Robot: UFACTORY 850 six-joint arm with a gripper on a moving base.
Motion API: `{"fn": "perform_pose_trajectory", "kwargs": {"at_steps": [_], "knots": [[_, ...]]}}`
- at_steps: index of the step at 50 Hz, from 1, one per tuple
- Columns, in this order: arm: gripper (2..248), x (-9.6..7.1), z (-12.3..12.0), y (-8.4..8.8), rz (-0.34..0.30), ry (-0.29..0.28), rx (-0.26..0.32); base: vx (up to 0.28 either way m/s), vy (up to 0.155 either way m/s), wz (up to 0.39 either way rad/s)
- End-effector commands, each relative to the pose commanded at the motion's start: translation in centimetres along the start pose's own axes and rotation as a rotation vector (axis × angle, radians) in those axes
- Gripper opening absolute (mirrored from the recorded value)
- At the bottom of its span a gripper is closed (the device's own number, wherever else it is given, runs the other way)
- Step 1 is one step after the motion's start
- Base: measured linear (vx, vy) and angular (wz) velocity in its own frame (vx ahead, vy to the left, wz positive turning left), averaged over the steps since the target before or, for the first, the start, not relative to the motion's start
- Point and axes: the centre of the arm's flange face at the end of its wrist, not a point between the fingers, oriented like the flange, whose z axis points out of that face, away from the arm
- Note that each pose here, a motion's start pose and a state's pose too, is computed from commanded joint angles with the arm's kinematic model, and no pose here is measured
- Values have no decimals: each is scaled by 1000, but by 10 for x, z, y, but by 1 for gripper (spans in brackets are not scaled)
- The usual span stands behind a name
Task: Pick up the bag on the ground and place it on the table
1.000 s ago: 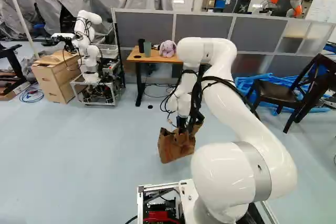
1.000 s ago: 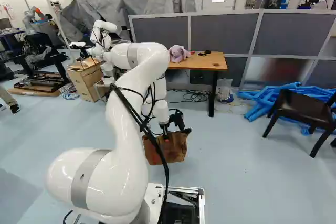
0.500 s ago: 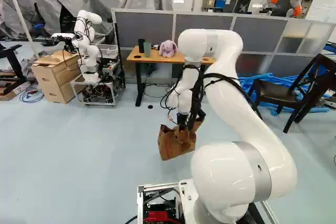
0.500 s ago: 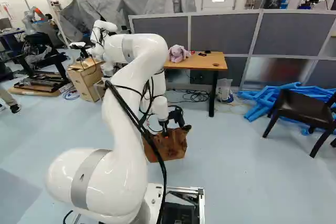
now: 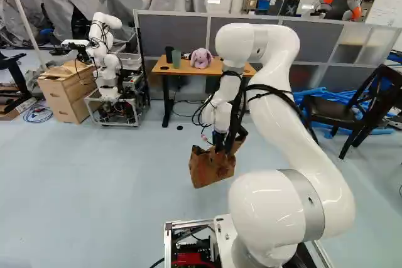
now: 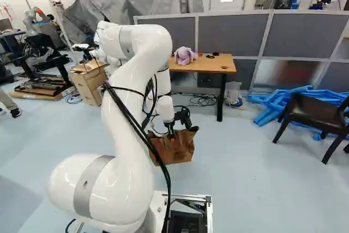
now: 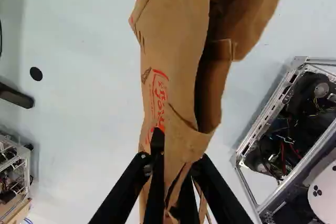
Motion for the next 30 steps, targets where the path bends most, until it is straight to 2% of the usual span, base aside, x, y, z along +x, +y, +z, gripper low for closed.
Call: {"fn": "perform_pose_trajectory", "kwargs": {"at_steps": [30], "knots": [[21,-2,-45,4,0,16,44,0,0,0]]}}
